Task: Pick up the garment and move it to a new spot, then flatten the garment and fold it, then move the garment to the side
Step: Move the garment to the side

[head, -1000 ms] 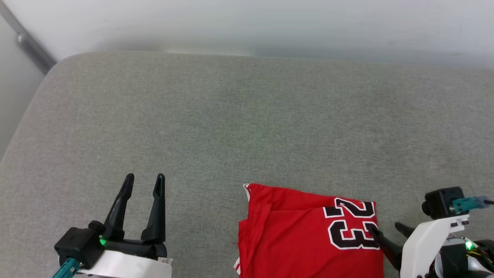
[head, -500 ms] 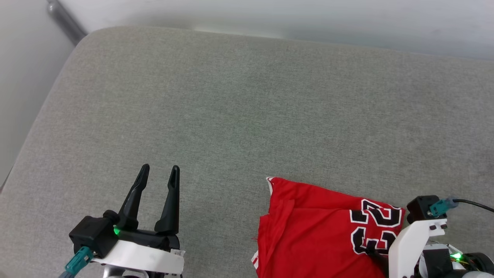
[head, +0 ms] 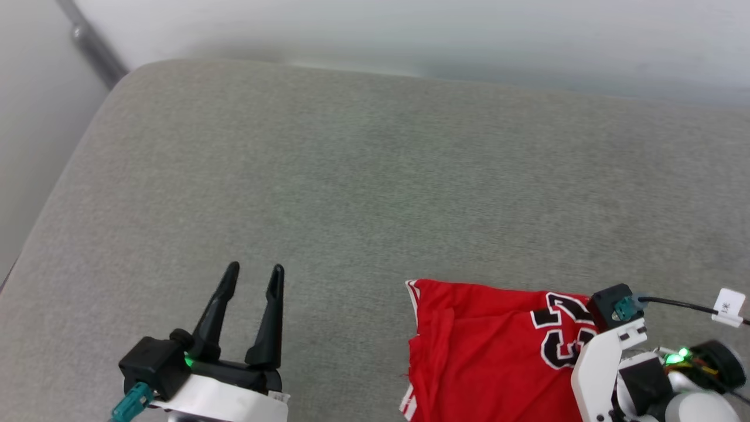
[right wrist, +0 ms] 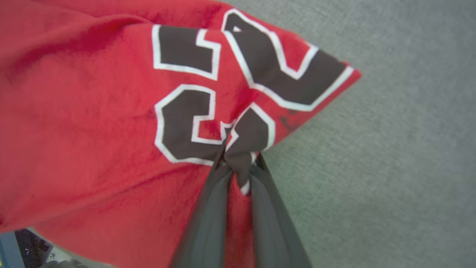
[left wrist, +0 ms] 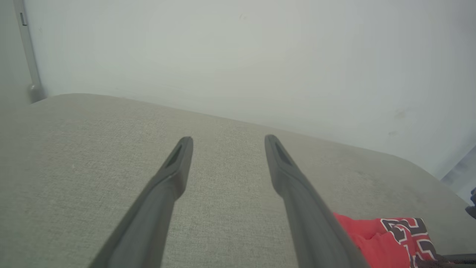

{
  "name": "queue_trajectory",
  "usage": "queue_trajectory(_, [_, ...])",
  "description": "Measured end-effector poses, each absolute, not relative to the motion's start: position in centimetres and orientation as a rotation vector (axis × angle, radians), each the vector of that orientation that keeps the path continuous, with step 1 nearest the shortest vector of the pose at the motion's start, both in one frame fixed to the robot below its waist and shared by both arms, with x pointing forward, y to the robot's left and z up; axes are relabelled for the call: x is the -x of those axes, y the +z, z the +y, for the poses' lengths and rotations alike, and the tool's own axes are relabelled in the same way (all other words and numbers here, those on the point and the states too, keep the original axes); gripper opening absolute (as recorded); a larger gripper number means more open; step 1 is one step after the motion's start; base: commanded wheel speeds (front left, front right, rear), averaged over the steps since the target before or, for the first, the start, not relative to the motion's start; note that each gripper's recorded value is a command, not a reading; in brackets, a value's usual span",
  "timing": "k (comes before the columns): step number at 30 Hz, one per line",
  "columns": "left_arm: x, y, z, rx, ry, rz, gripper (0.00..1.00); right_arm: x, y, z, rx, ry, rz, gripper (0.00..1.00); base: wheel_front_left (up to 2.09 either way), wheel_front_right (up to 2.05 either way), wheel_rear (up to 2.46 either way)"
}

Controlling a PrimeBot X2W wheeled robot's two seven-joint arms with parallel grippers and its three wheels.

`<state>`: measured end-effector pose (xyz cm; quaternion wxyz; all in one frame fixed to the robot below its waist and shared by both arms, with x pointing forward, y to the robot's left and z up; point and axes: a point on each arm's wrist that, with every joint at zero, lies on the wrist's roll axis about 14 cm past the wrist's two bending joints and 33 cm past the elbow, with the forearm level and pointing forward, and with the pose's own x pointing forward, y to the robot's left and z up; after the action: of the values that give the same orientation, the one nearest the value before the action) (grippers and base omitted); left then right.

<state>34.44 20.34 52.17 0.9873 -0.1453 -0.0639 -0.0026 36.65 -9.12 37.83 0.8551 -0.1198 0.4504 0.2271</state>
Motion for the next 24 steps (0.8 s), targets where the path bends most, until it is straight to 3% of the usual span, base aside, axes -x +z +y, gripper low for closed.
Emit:
queue_trajectory(4, [-34.9, 52.1, 18.4, 0.315, -0.061, -0.124, 1.00, -37.6, 39.3, -11.2, 0.400, 0.455, 0.888, 0.00, 0.00, 0.00, 0.00])
queue_trajectory(11, [-38.2, 53.6, 11.8, 0.443, -0.246, -0.152, 1.00, -40.9, 45.8, -19.3, 0.687, 0.292, 0.763, 0.00, 0.00, 0.00, 0.00])
queue_trajectory(18, [-41.7, 53.1, 5.3, 0.466, -0.457, -0.131, 1.00, -42.3, 48.8, -28.5, 0.829, 0.086, 0.783, 0.00, 0.00, 0.00, 0.00])
queue_trajectory(24, [-44.4, 51.0, 1.0, 0.485, -0.602, -0.092, 1.00, -42.9, 48.0, -35.2, 0.862, -0.052, 0.859, 0.00, 0.00, 0.00, 0.00])
